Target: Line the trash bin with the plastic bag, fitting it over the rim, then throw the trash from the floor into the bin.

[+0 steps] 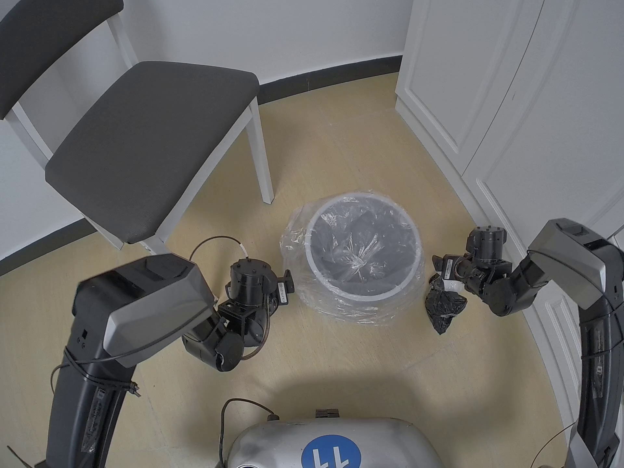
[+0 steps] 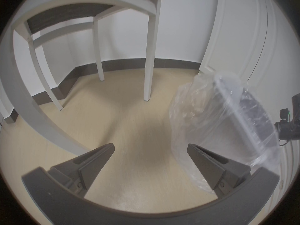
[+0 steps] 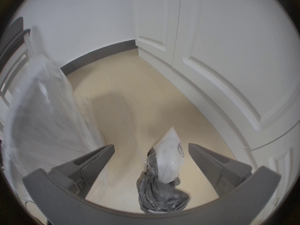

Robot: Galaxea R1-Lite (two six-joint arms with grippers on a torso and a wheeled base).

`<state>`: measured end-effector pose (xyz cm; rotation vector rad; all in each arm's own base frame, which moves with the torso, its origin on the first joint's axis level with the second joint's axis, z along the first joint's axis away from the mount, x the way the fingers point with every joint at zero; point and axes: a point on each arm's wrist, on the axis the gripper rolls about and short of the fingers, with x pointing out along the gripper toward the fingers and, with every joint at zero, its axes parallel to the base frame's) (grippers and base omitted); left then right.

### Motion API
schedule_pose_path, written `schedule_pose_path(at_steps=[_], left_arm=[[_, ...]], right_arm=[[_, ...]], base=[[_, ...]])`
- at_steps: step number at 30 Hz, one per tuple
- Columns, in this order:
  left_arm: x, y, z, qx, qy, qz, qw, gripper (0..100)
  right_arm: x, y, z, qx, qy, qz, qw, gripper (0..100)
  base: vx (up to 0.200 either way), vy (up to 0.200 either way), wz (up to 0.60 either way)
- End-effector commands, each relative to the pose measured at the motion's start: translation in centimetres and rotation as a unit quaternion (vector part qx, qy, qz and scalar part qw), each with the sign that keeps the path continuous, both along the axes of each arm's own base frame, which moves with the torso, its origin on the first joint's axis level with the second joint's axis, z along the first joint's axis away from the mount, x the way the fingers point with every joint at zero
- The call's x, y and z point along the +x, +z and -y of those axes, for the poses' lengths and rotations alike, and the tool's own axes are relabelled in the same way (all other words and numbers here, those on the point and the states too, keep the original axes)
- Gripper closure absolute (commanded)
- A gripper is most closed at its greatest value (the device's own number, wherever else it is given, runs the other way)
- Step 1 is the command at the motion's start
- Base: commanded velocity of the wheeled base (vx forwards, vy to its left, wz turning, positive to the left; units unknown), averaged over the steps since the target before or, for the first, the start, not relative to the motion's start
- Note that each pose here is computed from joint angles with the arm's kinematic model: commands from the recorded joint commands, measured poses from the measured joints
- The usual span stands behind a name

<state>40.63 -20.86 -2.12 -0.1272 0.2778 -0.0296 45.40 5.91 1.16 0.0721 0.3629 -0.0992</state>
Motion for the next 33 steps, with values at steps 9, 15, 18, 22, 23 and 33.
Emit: schedule_pose_path(at_steps=[9, 15, 18, 22, 23, 33], left_arm=[[-2.3, 6.1, 0.9, -0.024, -0.024, 0.043, 0.9985, 0], [-3.9, 5.9, 2.8, -0.035, -0.051, 0.062, 0.9962, 0], [-4.5, 5.1, 3.5, -0.035, -0.062, 0.062, 0.9956, 0], [-4.5, 4.3, 3.8, -0.031, -0.063, 0.055, 0.9960, 0], [-4.4, 4.3, 3.8, -0.032, -0.063, 0.056, 0.9959, 0], [-4.5, 3.7, 3.6, -0.026, -0.065, 0.047, 0.9965, 0]], right_arm=[[-1.3, 3.4, -1.5, 0.009, 0.020, 0.029, 0.9993, 0], [-2.5, 3.4, -3.4, 0.009, 0.042, 0.054, 0.9976, 0], [-3.0, 3.0, -4.1, 0.007, 0.052, 0.048, 0.9975, 0], [-3.1, 2.4, -4.1, -0.001, 0.055, 0.038, 0.9978, 0], [-3.2, 2.3, -4.1, -0.003, 0.057, 0.036, 0.9977, 0], [-3.6, 2.1, -3.6, -0.015, 0.059, 0.028, 0.9978, 0]], base=[[0.000, 0.000, 0.00], [0.000, 0.000, 0.00], [0.000, 0.000, 0.00], [0.000, 0.000, 0.00], [0.000, 0.000, 0.00], [0.000, 0.000, 0.00]])
